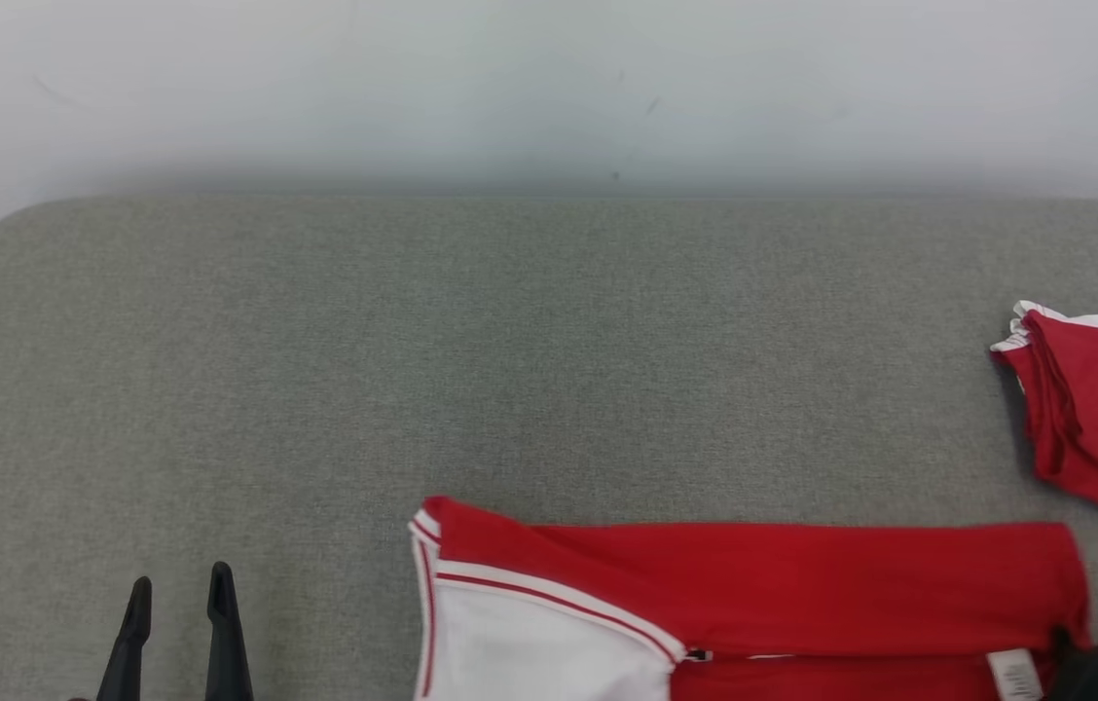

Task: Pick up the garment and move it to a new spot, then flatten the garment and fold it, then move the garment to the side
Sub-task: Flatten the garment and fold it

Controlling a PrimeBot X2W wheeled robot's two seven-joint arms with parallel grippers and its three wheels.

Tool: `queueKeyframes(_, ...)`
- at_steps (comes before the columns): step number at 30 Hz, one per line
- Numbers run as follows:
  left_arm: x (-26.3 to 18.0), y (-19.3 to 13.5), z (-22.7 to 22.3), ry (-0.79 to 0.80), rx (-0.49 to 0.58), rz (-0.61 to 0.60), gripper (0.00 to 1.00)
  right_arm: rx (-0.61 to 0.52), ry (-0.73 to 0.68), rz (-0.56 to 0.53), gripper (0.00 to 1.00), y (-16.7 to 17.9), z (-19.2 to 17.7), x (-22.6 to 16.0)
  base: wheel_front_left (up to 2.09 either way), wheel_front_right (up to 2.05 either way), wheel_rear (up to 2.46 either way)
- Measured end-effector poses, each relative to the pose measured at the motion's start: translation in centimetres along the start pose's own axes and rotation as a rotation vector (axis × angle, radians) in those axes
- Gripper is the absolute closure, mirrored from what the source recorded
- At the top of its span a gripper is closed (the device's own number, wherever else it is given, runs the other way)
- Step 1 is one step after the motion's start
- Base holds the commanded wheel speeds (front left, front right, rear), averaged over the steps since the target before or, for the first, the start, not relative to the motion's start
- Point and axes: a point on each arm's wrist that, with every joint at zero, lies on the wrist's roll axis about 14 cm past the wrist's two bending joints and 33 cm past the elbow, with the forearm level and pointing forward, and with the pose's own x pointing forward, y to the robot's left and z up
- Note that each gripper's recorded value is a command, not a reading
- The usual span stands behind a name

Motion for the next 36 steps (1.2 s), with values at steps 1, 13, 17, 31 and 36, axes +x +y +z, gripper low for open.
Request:
queueKeyframes(1, 0.1, -0.1, -0.1, 0.002, -0.001, -0.004, 0.0, 0.009, -0.013, -0.026, 1.0, -0.9, 0.4, -0.2, 0.0, 0.0, 0.0)
queueKeyframes(13, 1.3, -2.0, -1.0, 0.024, -0.008, -0.064, 0.0, 0.083, -0.139, -0.051, 1.0, -3.1, 5.1, -3.1, 0.0, 0.0, 0.0)
queueKeyframes(17, 1.3, -2.3, -1.0, 0.024, -0.011, -0.077, 0.0, 0.068, -0.063, 0.161, 1.0, 3.0, 3.8, -3.8, 0.0, 0.0, 0.0)
queueKeyframes(31, 0.2, -1.6, -0.6, 0.021, -0.017, -0.056, 0.0, 0.001, 0.109, 0.709, 1.0, 20.1, -1.9, -7.3, 0.0, 0.0, 0.0)
queueKeyframes(36, -0.3, -1.1, -0.3, 0.014, -0.016, -0.038, 0.0, -0.049, 0.141, 0.788, 1.0, 23.2, -3.0, -7.7, 0.0, 0.0, 0.0)
